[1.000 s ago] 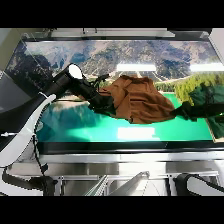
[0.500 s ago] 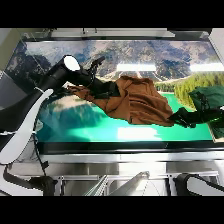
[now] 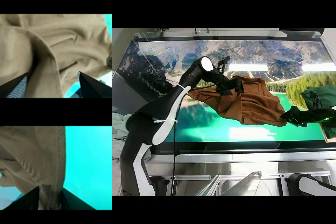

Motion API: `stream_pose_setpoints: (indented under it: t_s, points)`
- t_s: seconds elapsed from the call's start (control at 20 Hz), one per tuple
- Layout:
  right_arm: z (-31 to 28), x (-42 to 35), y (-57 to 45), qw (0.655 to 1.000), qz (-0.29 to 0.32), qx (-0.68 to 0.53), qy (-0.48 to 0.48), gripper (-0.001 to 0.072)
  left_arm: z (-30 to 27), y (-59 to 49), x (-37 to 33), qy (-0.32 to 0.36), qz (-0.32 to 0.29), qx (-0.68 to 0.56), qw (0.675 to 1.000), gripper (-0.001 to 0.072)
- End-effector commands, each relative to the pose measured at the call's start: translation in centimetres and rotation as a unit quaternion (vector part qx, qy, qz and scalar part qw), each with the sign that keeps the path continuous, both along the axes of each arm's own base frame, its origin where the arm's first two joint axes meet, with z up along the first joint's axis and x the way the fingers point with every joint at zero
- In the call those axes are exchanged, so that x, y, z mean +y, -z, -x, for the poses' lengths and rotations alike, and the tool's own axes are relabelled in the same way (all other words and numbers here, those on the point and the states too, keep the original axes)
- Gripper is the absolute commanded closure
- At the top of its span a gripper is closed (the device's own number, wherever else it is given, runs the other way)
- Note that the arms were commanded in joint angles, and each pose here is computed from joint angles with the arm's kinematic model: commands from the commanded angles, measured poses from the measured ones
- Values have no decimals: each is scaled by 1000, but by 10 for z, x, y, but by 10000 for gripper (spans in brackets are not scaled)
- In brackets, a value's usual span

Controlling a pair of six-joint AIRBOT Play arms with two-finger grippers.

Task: Fold the shirts.

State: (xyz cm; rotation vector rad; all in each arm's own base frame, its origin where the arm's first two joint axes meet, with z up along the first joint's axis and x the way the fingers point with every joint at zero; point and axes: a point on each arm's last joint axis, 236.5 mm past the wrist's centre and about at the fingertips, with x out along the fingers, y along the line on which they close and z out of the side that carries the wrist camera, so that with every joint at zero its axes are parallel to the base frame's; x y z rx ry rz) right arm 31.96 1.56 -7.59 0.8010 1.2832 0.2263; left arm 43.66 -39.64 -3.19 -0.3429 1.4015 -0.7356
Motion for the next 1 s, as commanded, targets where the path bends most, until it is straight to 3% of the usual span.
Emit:
stream_pose_setpoints:
  t_s: [0.0,0.05,0.25,0.3,0.35,0.4,0.45,0.5,0.55,0.6,0.75,0.95]
  points:
    - [-1,-1,1,1000,4,-5,-4,419,4,20,-9,-8,-8,24,1000,41]
    - [-2,-2,2,1000,7,-6,-1,420,9,27,-9,-5,-15,31,999,84]
    - [-3,-3,4,1000,7,-5,0,420,5,41,-9,-4,-45,-3,999,86]
    - [-3,-3,4,1000,7,-5,0,420,4,44,-10,-1,-53,-14,998,175]
    - [-3,-3,4,1000,7,-5,0,420,3,44,-12,0,-54,-22,998,337]
    - [-3,-3,4,1000,7,-5,0,420,2,42,-15,2,-55,-31,998,431]
    - [-3,-3,4,1000,7,-5,0,421,-1,37,-16,2,-53,-37,998,591]
    - [-3,-3,4,1000,7,-5,0,422,-3,29,-15,5,-52,-41,998,699]
    - [-3,-3,4,1000,7,-5,0,492,-7,18,-11,6,-50,-44,998,696]
    - [-3,-3,4,1000,7,-5,0,669,-9,5,-5,4,-47,-48,998,685]
    - [-3,-3,4,1000,7,-5,0,696,-7,-45,51,5,-64,-56,996,685]
    - [-6,-6,5,1000,13,-9,6,697,37,-80,195,-10,-225,-22,974,684]
